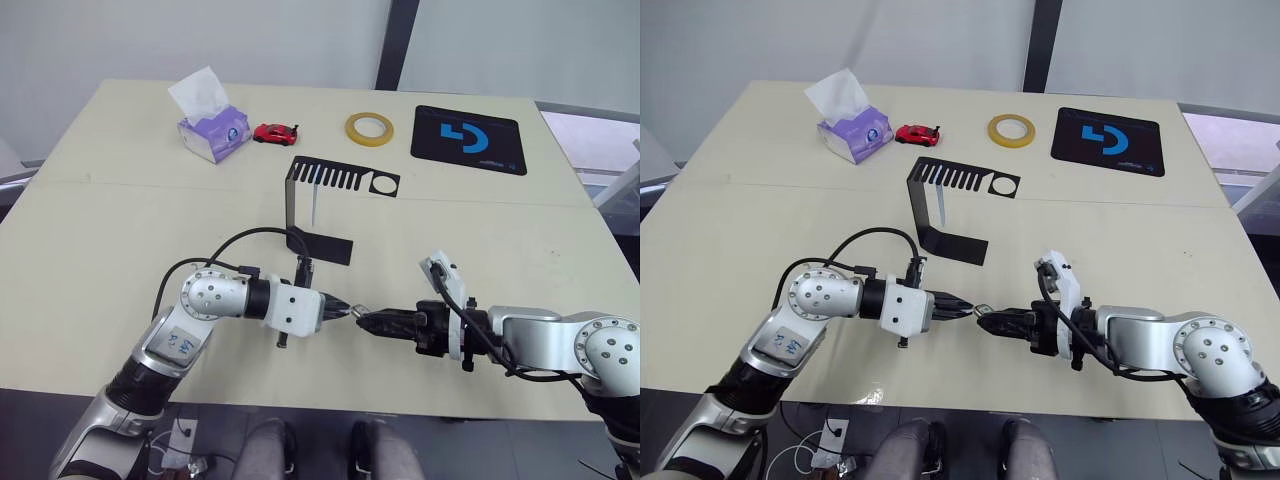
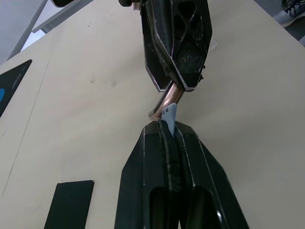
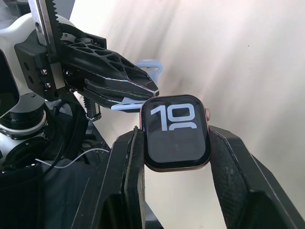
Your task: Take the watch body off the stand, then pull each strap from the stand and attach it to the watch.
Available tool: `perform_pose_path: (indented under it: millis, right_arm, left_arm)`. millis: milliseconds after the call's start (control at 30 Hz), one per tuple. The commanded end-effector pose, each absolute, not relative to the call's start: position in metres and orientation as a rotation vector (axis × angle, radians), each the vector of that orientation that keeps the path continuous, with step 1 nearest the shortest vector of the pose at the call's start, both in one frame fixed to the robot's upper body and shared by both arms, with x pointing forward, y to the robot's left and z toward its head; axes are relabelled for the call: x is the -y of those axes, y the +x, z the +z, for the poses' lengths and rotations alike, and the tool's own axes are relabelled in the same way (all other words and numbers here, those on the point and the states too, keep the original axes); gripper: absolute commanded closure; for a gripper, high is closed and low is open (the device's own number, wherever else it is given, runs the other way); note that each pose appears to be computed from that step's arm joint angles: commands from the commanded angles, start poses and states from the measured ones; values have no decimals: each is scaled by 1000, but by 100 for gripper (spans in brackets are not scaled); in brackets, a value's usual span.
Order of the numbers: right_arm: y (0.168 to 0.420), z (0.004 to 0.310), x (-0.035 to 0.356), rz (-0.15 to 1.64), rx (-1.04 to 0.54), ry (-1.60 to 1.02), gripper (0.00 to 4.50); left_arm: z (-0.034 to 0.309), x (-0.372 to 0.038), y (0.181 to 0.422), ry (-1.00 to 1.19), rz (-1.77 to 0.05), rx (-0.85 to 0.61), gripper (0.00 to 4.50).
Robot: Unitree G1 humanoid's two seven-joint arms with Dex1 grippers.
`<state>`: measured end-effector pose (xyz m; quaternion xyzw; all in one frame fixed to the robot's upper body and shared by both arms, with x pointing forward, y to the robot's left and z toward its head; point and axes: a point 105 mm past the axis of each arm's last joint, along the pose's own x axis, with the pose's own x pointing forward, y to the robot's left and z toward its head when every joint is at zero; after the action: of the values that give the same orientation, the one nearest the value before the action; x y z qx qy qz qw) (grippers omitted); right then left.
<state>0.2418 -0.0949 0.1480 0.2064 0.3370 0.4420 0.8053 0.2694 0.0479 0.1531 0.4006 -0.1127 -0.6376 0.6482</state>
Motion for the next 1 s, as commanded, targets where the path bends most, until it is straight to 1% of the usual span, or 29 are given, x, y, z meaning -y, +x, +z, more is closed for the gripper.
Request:
perform_pose_path:
  millis: [33,1000]
  right_arm:
    - [231,165,82,1046,-675,454,296]
    - [228,167,76,1068,-686,444,296]
  left_arm:
    - [165,-34,258,936,-1475,345,450]
    - [165,-27,262,902,-1446,280,450]
